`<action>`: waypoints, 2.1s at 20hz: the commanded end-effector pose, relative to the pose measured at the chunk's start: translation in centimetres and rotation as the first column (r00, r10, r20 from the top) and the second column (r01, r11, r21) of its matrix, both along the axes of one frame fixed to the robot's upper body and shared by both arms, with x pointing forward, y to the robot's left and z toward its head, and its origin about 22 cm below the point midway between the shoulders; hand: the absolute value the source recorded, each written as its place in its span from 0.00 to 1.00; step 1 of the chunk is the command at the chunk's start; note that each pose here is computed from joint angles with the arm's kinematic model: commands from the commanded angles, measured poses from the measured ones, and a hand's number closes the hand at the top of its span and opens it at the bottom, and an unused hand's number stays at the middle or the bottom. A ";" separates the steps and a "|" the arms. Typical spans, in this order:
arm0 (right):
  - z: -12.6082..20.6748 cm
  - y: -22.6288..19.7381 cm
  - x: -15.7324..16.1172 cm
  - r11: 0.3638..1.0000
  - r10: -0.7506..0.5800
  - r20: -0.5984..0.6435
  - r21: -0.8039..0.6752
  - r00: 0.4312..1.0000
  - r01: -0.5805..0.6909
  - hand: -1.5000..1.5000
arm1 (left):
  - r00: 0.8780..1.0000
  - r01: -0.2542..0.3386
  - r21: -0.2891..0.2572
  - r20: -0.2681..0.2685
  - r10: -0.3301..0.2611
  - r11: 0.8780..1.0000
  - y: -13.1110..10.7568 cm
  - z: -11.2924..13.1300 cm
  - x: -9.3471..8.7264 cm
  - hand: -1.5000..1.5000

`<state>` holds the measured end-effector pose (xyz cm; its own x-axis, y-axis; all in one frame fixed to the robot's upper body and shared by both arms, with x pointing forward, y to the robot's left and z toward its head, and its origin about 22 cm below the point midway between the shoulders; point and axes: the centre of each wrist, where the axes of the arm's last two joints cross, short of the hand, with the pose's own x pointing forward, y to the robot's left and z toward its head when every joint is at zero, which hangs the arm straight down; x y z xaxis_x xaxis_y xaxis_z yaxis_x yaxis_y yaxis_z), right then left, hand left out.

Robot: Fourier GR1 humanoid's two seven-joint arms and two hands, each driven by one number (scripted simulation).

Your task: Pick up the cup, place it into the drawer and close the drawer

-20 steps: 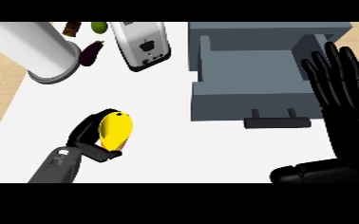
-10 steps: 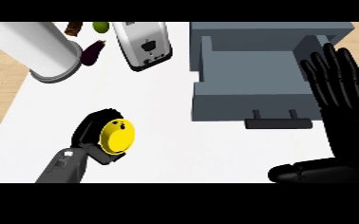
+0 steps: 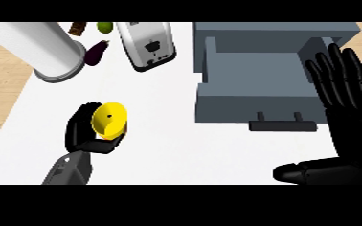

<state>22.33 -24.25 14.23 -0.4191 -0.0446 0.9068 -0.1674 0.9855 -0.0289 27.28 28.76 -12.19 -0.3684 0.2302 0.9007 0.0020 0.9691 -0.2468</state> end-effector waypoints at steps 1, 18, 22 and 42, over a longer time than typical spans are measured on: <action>0.3 -0.6 -0.1 1.000 -0.009 -0.028 -0.012 1.000 0.009 0.00 | 0.991 0.024 -0.053 0.130 -0.016 0.998 -0.8 2.5 1.2 1.00; 0.1 -1.8 1.4 1.000 -0.018 -0.010 0.006 1.000 0.018 0.00 | 0.962 0.203 0.005 0.184 -0.201 0.979 -10.7 19.6 5.6 1.00; -1.1 -1.3 -1.0 1.000 -0.013 -0.022 -0.020 1.000 0.013 0.00 | 0.956 0.206 0.029 0.210 -0.207 0.978 -10.6 22.7 6.7 1.00; -0.4 -1.0 0.0 1.000 -0.015 -0.022 -0.010 1.000 0.015 0.00 | 0.967 0.204 0.198 0.115 -0.229 0.959 -21.5 30.1 12.6 1.00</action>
